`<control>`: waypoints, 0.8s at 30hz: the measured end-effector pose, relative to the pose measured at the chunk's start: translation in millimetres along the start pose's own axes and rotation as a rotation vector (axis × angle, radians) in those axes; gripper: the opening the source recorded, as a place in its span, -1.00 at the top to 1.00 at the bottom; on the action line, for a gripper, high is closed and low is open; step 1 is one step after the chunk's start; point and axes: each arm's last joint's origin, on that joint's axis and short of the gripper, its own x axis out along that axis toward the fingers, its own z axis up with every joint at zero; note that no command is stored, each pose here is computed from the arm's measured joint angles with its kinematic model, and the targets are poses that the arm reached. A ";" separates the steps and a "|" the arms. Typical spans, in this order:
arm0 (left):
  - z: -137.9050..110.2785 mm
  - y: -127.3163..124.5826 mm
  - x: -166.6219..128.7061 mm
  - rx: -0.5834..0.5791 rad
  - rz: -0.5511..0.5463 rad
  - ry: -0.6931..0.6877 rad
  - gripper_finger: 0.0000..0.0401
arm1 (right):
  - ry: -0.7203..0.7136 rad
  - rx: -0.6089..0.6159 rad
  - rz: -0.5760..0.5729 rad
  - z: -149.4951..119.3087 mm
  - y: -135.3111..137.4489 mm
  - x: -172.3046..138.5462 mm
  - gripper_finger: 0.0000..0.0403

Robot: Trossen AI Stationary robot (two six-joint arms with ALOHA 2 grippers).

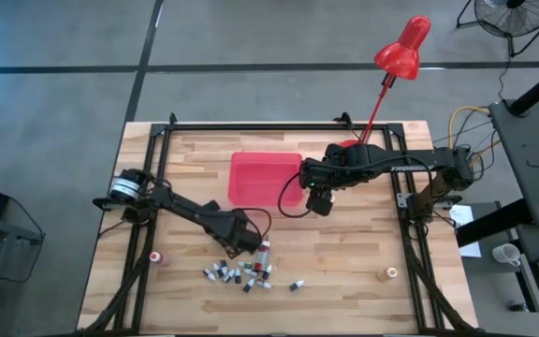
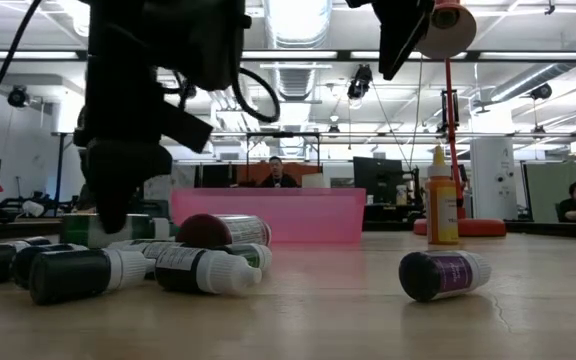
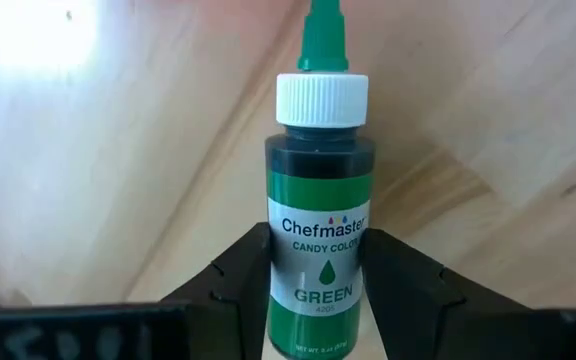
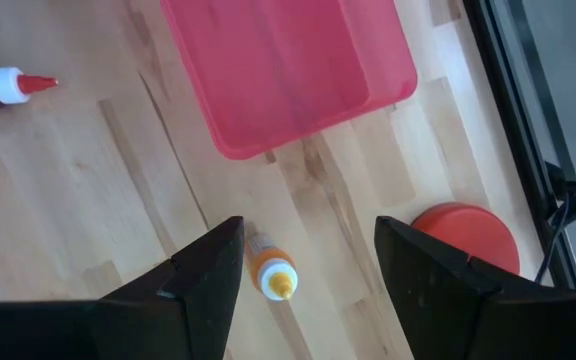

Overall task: Pick & Place food coloring
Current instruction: Put the big green food coloring bottle into the pink bin

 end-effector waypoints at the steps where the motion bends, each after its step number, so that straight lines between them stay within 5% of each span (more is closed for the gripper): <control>1: -0.9 0.0 0.5 -0.014 -0.002 0.007 0.38 | 0.000 0.000 0.000 0.0 0.0 0.0 -0.09; 12: -10.1 4.3 -0.6 -0.144 -0.036 0.022 0.38 | -0.011 0.006 0.005 1.2 0.5 0.0 -0.09; 18: -9.4 8.5 -2.1 0.031 -0.012 0.006 0.38 | -0.033 0.016 0.014 3.3 1.3 -0.1 -0.09; 24: -8.7 8.8 -3.4 0.019 -0.015 0.004 0.38 | -0.052 0.023 0.022 5.3 2.1 -0.1 -0.09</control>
